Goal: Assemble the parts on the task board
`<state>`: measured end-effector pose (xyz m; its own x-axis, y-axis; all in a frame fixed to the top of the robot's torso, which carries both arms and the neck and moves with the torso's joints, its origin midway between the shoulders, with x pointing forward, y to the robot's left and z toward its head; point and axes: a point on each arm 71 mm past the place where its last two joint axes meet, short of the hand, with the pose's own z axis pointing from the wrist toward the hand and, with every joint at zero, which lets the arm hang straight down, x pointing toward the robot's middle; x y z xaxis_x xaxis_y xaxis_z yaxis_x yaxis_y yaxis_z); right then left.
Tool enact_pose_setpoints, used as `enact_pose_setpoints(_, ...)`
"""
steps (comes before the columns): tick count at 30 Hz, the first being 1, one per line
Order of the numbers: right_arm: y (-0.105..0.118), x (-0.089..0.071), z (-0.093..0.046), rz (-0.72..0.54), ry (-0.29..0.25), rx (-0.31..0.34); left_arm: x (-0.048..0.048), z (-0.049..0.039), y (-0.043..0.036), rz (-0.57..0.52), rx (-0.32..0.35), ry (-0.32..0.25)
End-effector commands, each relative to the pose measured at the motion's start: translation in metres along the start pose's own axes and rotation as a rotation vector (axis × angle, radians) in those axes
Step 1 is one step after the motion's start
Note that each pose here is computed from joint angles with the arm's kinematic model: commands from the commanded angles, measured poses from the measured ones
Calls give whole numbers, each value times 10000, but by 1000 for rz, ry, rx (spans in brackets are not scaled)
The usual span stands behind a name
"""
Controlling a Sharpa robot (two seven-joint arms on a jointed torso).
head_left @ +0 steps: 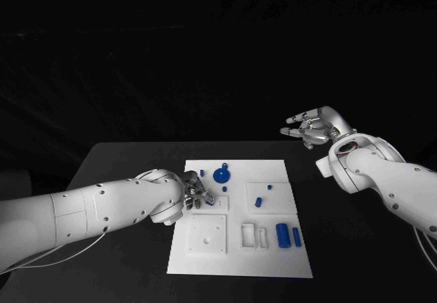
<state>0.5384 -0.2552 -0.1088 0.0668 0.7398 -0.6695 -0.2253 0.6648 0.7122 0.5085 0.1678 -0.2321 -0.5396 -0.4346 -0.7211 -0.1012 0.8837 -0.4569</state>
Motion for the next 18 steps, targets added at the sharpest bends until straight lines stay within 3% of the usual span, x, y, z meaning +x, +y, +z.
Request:
enact_pose_setpoints(1,1,11,1,-1,14,-3,97,6,41,40,-29,67)
enact_pose_setpoints(18,-13,10,3,-2,15,2,116,8,35,56,-19,95)
